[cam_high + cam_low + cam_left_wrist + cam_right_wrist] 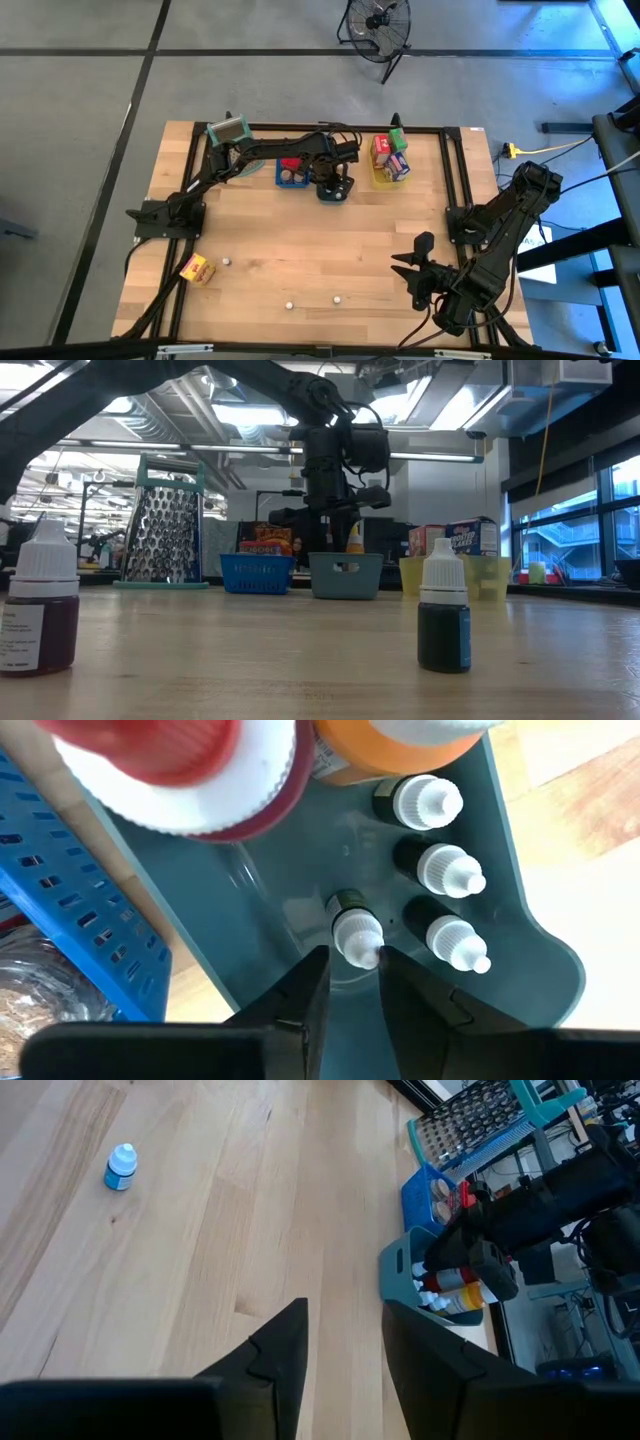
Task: Pick & Place Kitchen Items
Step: Put the small black food coloring bottle into the dark green bin
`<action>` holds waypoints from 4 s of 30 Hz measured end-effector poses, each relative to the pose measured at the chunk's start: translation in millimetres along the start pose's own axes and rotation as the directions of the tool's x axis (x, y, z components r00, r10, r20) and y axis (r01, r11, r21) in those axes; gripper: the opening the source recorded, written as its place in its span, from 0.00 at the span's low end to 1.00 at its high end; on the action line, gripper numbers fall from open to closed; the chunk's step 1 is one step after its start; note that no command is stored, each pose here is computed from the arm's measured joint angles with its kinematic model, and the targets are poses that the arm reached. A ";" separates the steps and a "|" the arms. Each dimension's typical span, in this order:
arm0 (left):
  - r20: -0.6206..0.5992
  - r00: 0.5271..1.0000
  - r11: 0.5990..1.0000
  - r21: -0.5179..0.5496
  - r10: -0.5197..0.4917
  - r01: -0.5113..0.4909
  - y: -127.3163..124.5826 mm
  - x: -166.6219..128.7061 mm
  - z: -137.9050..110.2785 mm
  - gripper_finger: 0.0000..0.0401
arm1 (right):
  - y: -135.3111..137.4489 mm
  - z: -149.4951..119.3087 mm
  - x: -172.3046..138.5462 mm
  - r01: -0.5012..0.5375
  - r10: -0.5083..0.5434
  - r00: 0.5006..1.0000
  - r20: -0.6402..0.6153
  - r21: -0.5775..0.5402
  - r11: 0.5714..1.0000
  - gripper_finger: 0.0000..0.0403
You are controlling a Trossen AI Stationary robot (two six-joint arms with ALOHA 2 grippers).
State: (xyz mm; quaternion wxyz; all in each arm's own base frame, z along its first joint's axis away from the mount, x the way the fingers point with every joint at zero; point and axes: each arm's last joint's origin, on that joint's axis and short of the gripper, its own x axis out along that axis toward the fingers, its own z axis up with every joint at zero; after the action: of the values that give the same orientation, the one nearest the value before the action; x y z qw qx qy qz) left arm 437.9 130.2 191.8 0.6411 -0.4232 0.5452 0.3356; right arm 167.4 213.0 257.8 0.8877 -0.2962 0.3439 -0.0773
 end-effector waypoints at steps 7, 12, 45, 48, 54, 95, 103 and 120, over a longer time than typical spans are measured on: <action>0.000 1.000 1.000 0.000 0.000 0.000 0.0 0.0 0.0 0.22 | 0.0 0.0 0.0 -0.002 0.002 1.000 -0.001 0.000 1.000 0.33; -0.006 1.000 1.000 0.015 -0.004 0.004 -0.5 -2.1 -0.1 0.22 | 0.3 -0.2 0.0 -0.011 0.011 1.000 -0.006 0.000 1.000 0.33; -0.169 0.980 0.728 0.659 -0.104 0.190 -63.9 -162.6 -175.3 0.22 | 1.9 0.1 0.0 -0.047 0.048 0.999 -0.020 0.053 0.997 0.33; -0.123 0.985 0.655 0.736 -0.122 0.173 -64.6 -181.3 -211.8 0.22 | 2.4 1.4 0.1 -0.050 0.051 0.999 -0.010 0.061 0.997 0.33; 0.121 0.987 0.454 0.889 -0.109 -0.059 -68.6 -190.8 -268.2 0.22 | 1.3 4.5 2.0 -0.022 0.021 1.000 0.017 0.037 0.999 0.33; 0.215 0.970 0.522 0.844 -0.118 -0.124 -75.0 -182.7 -320.5 0.58 | 0.4 3.3 10.2 -0.054 0.056 0.998 -0.021 0.056 0.997 0.33; 0.106 0.989 0.470 0.881 -0.098 -0.048 -95.4 -145.9 -350.1 0.57 | -0.1 3.1 12.1 -0.049 0.051 0.998 -0.023 0.057 0.997 0.33; 0.082 0.996 0.437 0.895 0.027 -0.086 -104.3 -104.4 -363.8 0.56 | 1.1 4.8 12.6 -0.082 0.083 0.996 -0.023 0.047 0.996 0.33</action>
State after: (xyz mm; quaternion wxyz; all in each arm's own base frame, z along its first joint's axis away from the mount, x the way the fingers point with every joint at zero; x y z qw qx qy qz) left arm 361.0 -240.5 295.6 0.7711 0.0083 0.6360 0.0287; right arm 180.0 211.9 252.8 0.8923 -0.2604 0.3650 -0.0519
